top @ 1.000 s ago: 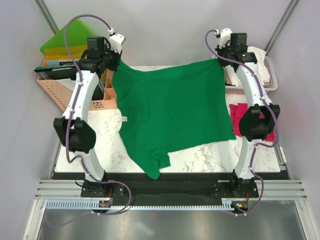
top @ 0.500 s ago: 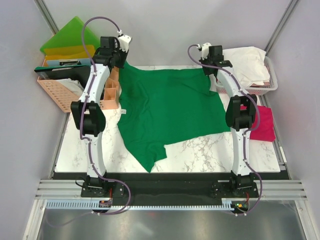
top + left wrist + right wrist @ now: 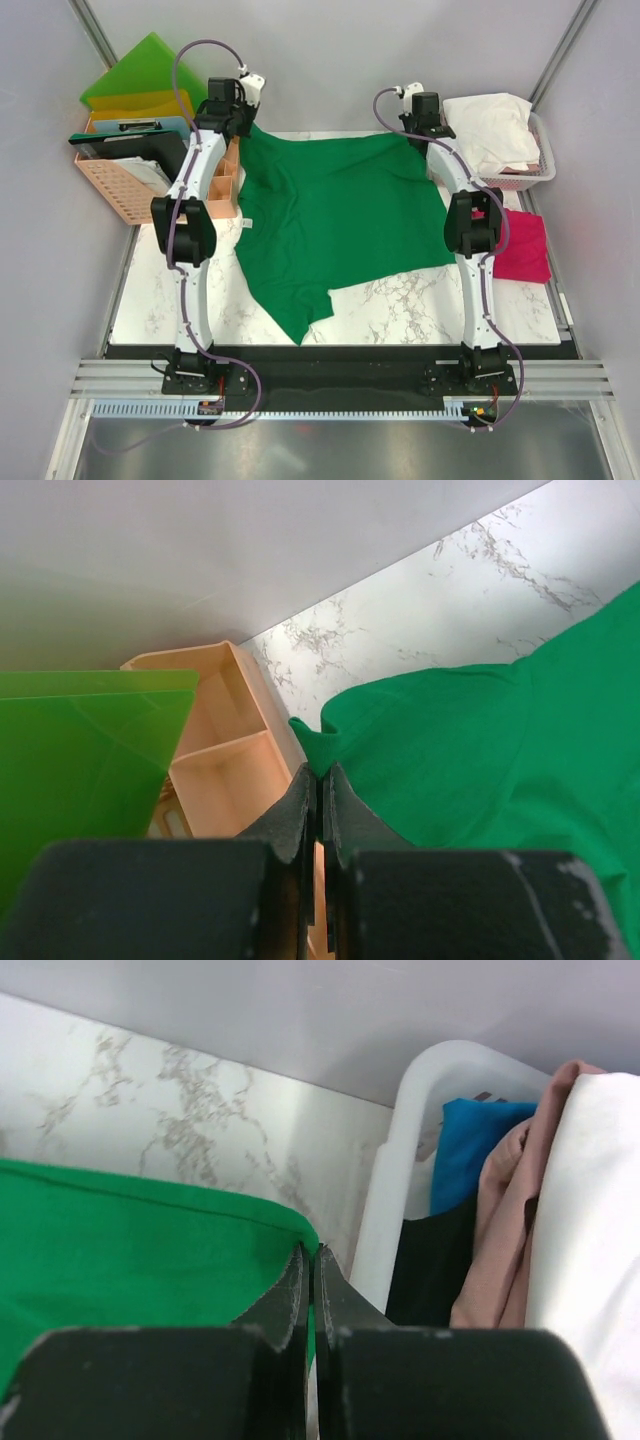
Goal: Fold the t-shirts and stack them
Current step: Flatten out the tshirt
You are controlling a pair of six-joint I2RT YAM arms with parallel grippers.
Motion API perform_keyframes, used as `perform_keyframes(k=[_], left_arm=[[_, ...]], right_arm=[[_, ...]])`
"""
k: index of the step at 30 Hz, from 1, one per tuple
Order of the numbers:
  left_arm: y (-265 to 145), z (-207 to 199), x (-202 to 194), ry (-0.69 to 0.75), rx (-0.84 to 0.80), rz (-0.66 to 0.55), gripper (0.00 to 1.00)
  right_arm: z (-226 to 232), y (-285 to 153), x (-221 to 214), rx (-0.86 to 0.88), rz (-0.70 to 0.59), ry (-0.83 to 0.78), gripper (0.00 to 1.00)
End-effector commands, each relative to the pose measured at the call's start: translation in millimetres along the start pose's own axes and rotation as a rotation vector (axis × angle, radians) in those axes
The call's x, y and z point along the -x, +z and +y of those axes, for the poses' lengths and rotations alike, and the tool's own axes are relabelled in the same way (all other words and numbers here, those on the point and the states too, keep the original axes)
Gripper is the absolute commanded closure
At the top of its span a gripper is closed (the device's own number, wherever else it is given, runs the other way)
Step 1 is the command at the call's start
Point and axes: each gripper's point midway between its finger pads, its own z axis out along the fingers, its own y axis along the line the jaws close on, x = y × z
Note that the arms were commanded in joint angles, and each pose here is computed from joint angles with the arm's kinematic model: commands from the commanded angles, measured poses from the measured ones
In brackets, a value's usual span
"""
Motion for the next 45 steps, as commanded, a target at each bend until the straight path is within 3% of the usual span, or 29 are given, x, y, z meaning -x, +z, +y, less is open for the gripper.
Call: perform_keyframes(k=[1, 2, 3, 4, 5, 8, 9, 14, 18, 20, 21, 23, 24, 31, 32, 35, 41, 45], left_arm=[[10, 18, 14, 0.032, 0.08, -0.049, 0.98], [13, 23, 14, 0.023, 0.108, -0.049, 0.98], [15, 29, 14, 0.015, 0.146, -0.045, 0.82], [19, 38, 5, 0.009, 0.204, -0.017, 0.54], [19, 44, 3, 0.01, 0.23, -0.013, 0.19], [18, 56, -2, -0.004, 0.284, 0.002, 0.02], [16, 59, -5, -0.011, 0.29, 0.007, 0.0], [-13, 73, 7, -0.038, 0.303, -0.024, 0.0], [-63, 75, 32, -0.067, 0.277, -0.094, 0.0], [-79, 58, 23, -0.082, 0.22, -0.08, 0.0], [-119, 49, 49, -0.079, 0.174, -0.155, 0.0], [-140, 19, 30, -0.083, 0.079, -0.116, 0.0], [-171, 6, 43, -0.065, 0.039, -0.16, 0.0], [-237, -107, -54, -0.051, -0.392, 0.136, 0.02], [-246, -123, -76, -0.079, -0.458, 0.206, 0.02], [-262, -153, -100, -0.069, -0.608, 0.248, 0.02], [-272, -183, -160, 0.001, -0.724, 0.479, 0.04], [-273, -169, -190, 0.071, -0.62, 0.546, 0.05]], right_arm=[[-27, 6, 16, -0.159, -0.054, 0.053, 1.0], [-39, 6, 10, -0.235, -0.033, 0.064, 0.95], [-47, 4, 11, -0.304, -0.04, 0.082, 0.86], [-52, 2, 10, -0.345, -0.042, 0.086, 0.58], [-52, 3, -3, -0.368, -0.02, 0.077, 0.43], [-65, -9, 1, -0.445, -0.054, 0.093, 0.22], [-69, -16, 9, -0.46, -0.074, 0.106, 0.2], [-75, -39, 17, -0.451, -0.093, 0.156, 0.18], [-84, -93, 47, -0.397, -0.168, 0.208, 0.17], [-82, -126, 53, -0.331, -0.189, 0.213, 0.17], [-81, -138, 52, -0.305, -0.186, 0.205, 0.17], [-72, -171, 42, -0.213, -0.14, 0.15, 0.17], [-67, -181, 37, -0.168, -0.119, 0.12, 0.17], [-9, -270, -81, 0.225, 0.168, -0.052, 0.18], [-12, -288, -88, 0.229, 0.17, -0.042, 0.18], [-5, -312, -117, 0.262, 0.192, -0.058, 0.17], [-7, -318, -139, 0.233, 0.226, -0.055, 0.17], [-2, -317, -139, 0.251, 0.226, -0.037, 0.17]])
